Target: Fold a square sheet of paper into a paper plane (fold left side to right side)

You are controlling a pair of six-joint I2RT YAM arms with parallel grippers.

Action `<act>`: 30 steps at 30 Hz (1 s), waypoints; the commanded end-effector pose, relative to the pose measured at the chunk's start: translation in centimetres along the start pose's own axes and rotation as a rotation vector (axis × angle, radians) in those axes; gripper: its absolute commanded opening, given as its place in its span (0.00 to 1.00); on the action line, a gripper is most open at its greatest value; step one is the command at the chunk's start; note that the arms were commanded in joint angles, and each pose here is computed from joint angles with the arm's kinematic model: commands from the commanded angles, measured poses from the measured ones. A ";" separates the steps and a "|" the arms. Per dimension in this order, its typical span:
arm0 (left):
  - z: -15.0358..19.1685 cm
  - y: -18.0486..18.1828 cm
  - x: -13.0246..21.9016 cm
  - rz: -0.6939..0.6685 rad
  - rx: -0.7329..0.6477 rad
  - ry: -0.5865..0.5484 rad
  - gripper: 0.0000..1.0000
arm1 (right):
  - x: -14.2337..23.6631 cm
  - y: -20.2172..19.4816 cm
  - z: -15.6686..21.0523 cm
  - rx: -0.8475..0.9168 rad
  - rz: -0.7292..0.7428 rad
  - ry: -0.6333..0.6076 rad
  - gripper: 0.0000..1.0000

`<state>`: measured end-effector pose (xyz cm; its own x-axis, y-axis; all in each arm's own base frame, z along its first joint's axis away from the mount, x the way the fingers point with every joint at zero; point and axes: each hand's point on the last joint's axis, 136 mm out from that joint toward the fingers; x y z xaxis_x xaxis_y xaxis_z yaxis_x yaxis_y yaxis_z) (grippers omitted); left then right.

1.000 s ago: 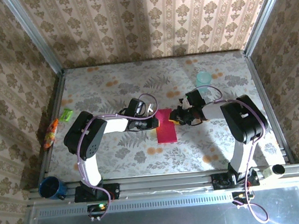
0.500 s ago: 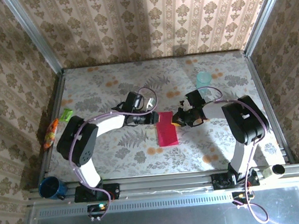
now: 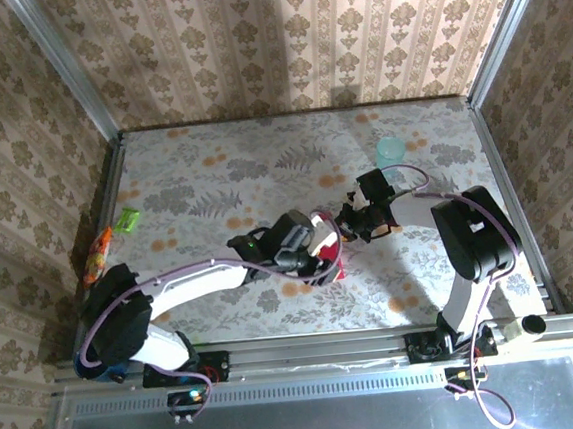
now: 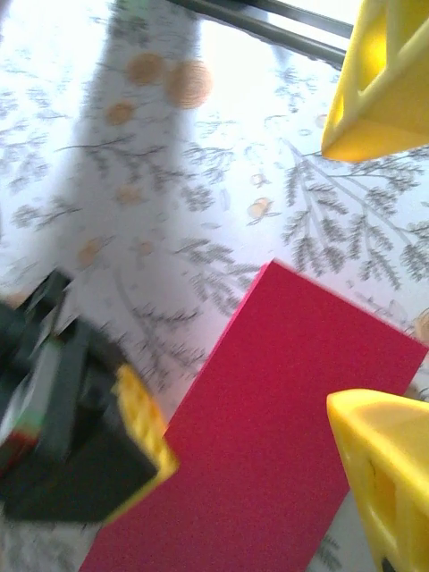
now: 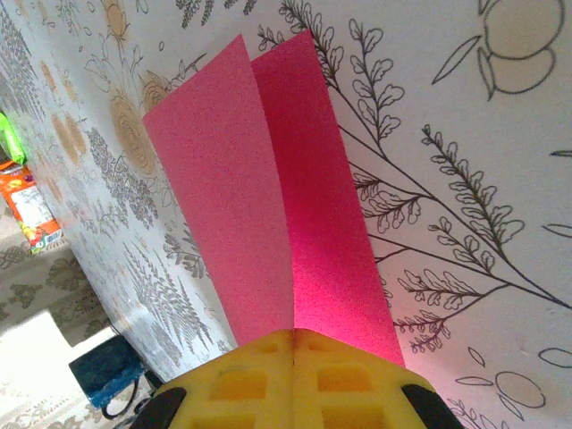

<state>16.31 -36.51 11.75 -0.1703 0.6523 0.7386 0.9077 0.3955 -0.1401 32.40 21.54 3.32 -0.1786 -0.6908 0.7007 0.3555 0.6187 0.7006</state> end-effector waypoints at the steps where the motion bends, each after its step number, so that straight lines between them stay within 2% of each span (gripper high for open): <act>1: 0.8 0.4 -0.7 -0.105 -0.076 0.078 0.72 | 0.7 1.1 -0.2 -0.017 -0.018 -0.007 0.03; 11: 1.7 1.4 -3.9 -0.269 -0.107 0.210 0.74 | 0.8 1.2 -0.2 -0.023 -0.025 -0.018 0.03; 16: 1.9 2.1 -5.0 -0.323 -0.128 0.255 0.72 | 0.7 1.2 -0.4 -0.026 -0.025 -0.024 0.03; 21: 1.9 2.0 -5.4 -0.318 -0.130 0.260 0.55 | 0.6 1.3 -0.4 -0.026 -0.027 -0.022 0.03; 27: 1.7 2.0 -5.2 -0.306 -0.121 0.256 0.22 | 0.6 1.3 -0.4 -0.021 -0.028 -0.022 0.03; 30: 1.5 2.0 -5.0 -0.294 -0.099 0.243 0.10 | 0.8 1.7 -0.5 -0.011 -0.038 -0.028 0.04</act>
<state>18.15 -37.91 5.65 -0.3432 0.3283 0.8800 0.8716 0.4606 0.1681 32.55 21.60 3.42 -0.1843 -0.6925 0.6975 0.3901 0.5998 0.6986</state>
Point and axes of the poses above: each hand's point on the last joint's axis, 136 mm out from that joint toward the fingers, its own x axis back along the fingers, its own y axis along the line the jaws close on, z = x × y, and after that the axes turned 5 degrees about -x, right-handed
